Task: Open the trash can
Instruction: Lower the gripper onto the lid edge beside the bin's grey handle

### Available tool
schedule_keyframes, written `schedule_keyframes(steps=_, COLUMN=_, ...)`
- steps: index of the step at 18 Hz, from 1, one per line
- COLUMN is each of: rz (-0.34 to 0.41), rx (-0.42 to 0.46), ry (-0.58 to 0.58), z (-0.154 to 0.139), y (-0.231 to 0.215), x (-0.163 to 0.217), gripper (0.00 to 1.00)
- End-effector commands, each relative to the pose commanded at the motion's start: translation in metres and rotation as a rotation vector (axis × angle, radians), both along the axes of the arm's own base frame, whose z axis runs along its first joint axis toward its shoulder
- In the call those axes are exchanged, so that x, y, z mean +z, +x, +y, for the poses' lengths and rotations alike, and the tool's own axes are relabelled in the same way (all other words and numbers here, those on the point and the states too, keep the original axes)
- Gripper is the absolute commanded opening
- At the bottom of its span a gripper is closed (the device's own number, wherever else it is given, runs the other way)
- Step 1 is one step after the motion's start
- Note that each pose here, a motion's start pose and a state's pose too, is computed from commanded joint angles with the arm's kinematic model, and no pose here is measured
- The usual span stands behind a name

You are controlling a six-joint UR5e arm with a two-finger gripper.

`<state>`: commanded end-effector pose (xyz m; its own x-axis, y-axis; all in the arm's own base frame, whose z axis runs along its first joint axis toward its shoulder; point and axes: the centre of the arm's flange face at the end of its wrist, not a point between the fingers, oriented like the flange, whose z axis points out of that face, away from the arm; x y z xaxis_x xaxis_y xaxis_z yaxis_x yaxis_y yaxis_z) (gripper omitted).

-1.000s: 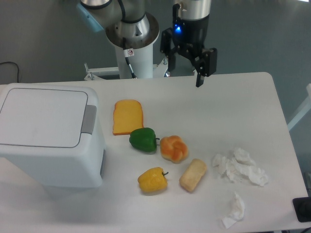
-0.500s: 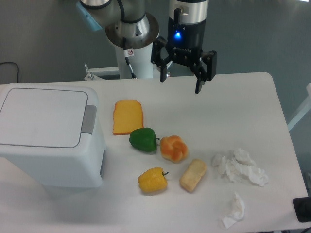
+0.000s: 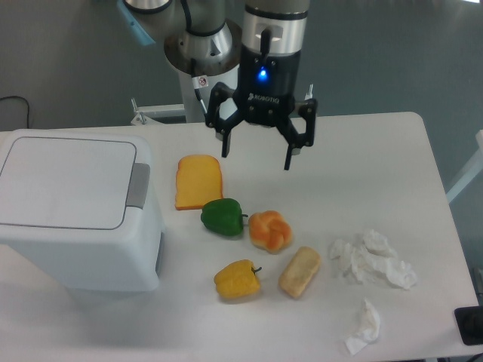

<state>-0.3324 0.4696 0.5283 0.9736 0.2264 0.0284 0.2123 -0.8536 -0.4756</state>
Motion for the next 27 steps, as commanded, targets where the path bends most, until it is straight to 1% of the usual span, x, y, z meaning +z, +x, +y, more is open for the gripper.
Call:
schedule_keyframes(steps=3, rz=-0.030, rx=0.025, ry=0.003, z=0.008, y=0.004, x=-0.005, gripper=1.00)
schedule_keyframes(steps=6, rz=-0.091, rx=0.061, ry=0.062, z=0.016, y=0.004, x=-0.004, gripper=1.00)
schedule_keyframes(steps=8, rz=-0.103, rx=0.094, ry=0.079, z=0.019, y=0.002, x=-0.005, gripper=1.00)
schedule_keyframes(steps=11, rz=-0.130, rx=0.108, ry=0.089, z=0.023, y=0.004, x=-0.008, gripper=1.00)
schedule_keyframes(steps=15, rz=-0.140, rx=0.093, ry=0.082, z=0.031, y=0.014, x=-0.013, gripper=1.00)
schedule_keyframes(steps=18, rz=-0.163, rx=0.107, ry=0.080, z=0.037, y=0.022, x=-0.016, gripper=1.00)
schedule_keyframes(steps=22, rz=-0.183, rx=0.091, ry=0.067, z=0.050, y=0.034, x=-0.024, gripper=1.00)
schedule_keyframes(steps=27, rz=-0.198, rx=0.074, ry=0.053, z=0.056, y=0.047, x=-0.033, gripper=1.00)
